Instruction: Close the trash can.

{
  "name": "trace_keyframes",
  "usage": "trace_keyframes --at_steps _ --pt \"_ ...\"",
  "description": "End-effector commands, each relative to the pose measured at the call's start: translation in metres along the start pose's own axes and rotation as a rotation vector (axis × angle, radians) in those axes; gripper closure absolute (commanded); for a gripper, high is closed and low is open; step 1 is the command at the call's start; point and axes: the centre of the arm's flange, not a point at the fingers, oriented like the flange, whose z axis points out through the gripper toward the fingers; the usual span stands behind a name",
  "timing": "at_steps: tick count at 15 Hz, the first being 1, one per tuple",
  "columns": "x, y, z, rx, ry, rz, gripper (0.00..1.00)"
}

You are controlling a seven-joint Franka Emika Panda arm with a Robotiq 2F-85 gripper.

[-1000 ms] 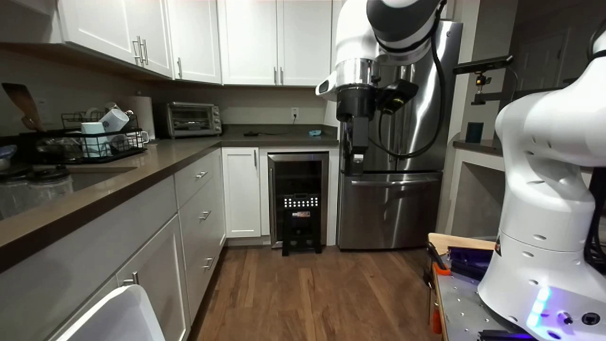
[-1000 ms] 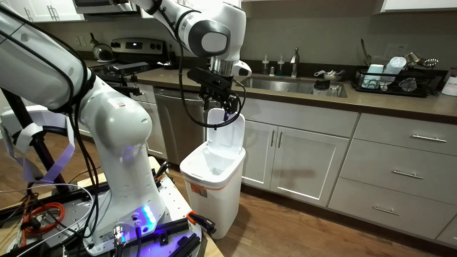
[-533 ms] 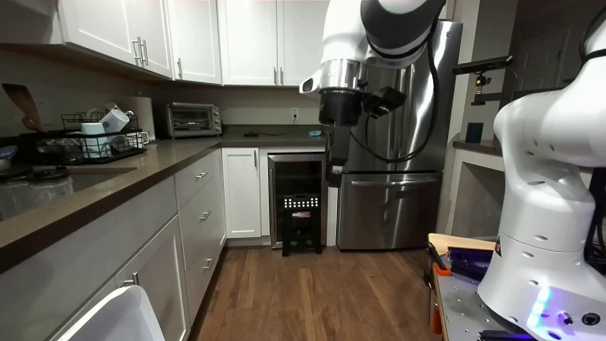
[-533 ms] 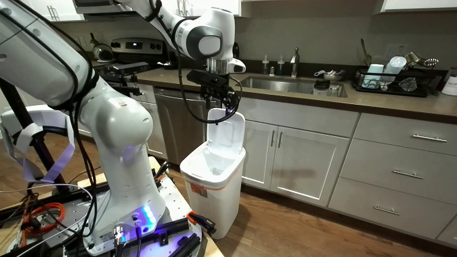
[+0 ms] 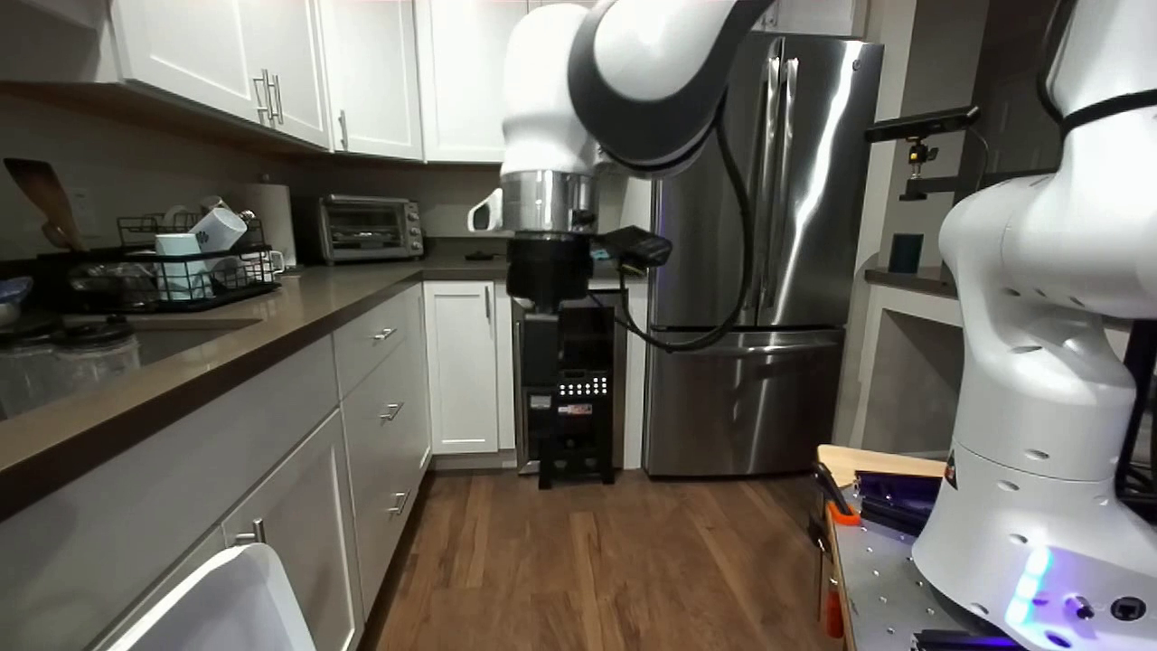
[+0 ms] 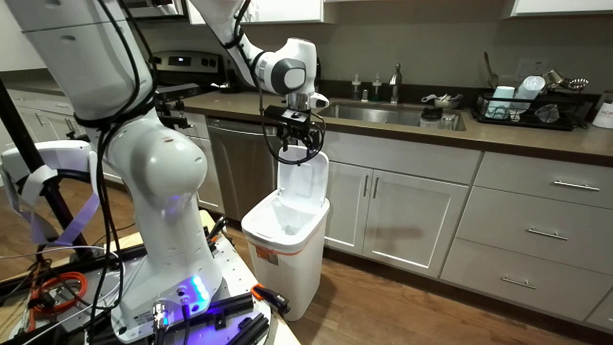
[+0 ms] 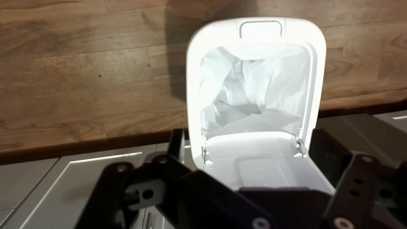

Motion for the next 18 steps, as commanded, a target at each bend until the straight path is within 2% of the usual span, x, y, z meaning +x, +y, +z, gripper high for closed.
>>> trace_keyframes --at_steps 1,3,4,5,7,10,18 --pt "0.075 0.011 0.033 -0.007 -0.057 0.018 0.0" --pt "0.105 0.017 0.045 0.004 -0.061 0.021 0.0" --pt "0.109 0.019 0.043 0.026 -0.06 0.017 0.0" --pt "0.077 0.015 0.042 0.015 -0.044 0.012 0.0" --pt "0.086 0.018 0.051 0.021 -0.051 0.015 0.0" --pt "0.075 0.009 0.059 0.035 -0.036 0.007 0.0" --pt "0.143 -0.013 0.07 0.022 0.076 -0.043 0.0"
